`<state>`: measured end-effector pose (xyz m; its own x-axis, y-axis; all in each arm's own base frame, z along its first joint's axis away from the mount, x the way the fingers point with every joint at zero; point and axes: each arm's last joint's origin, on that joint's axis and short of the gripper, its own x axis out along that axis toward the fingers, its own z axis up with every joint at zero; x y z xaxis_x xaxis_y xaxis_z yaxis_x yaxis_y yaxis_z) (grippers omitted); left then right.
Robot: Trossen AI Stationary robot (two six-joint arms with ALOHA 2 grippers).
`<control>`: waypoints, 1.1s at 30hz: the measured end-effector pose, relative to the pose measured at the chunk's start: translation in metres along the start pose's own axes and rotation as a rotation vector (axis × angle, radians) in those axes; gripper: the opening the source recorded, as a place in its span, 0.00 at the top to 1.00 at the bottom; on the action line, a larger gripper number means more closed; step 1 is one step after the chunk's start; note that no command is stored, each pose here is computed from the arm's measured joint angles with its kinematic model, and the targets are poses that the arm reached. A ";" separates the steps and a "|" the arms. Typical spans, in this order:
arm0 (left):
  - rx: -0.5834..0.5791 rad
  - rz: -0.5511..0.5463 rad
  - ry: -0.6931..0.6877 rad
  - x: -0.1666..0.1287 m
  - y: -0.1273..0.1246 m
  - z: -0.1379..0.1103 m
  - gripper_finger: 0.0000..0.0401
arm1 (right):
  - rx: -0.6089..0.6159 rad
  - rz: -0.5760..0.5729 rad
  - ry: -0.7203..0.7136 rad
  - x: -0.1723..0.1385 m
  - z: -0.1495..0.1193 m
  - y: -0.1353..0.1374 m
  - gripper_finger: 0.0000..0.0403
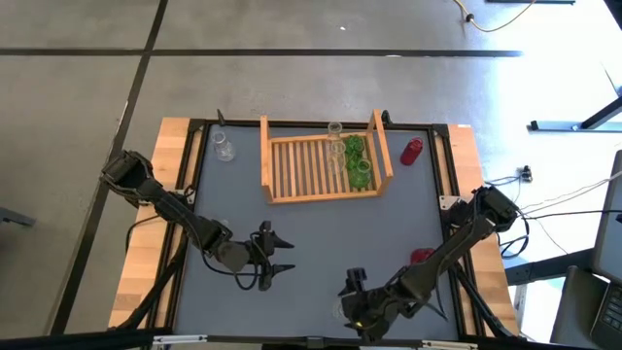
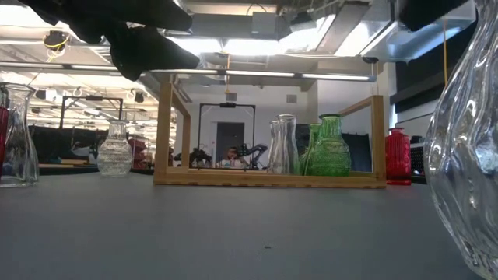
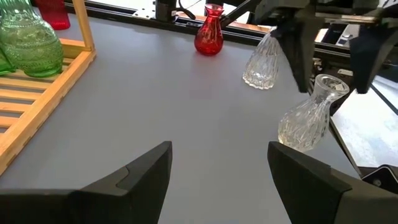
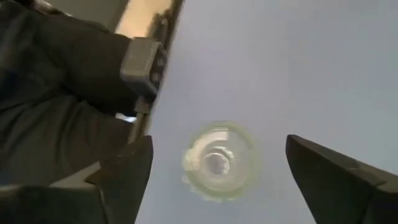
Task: Sort vases onto shelf
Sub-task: Put the transparent vase on the shelf aligned with the other transparent vase
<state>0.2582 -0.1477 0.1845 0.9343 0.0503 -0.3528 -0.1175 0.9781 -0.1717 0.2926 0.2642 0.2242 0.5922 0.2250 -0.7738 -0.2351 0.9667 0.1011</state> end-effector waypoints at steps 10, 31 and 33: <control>0.004 0.000 0.008 0.000 0.000 -0.001 0.35 | -0.011 -0.002 0.033 0.013 -0.005 -0.001 0.20; 0.003 0.003 0.008 0.000 0.001 0.000 0.35 | -0.086 -0.097 0.056 0.007 0.001 -0.006 0.68; 0.003 0.003 0.008 0.000 0.001 0.000 0.35 | -0.089 -0.104 0.058 0.003 0.005 -0.005 0.67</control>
<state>0.2584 -0.1468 0.1837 0.9313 0.0520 -0.3605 -0.1196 0.9785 -0.1678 0.2998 0.2604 0.2243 0.5724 0.1140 -0.8120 -0.2432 0.9693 -0.0354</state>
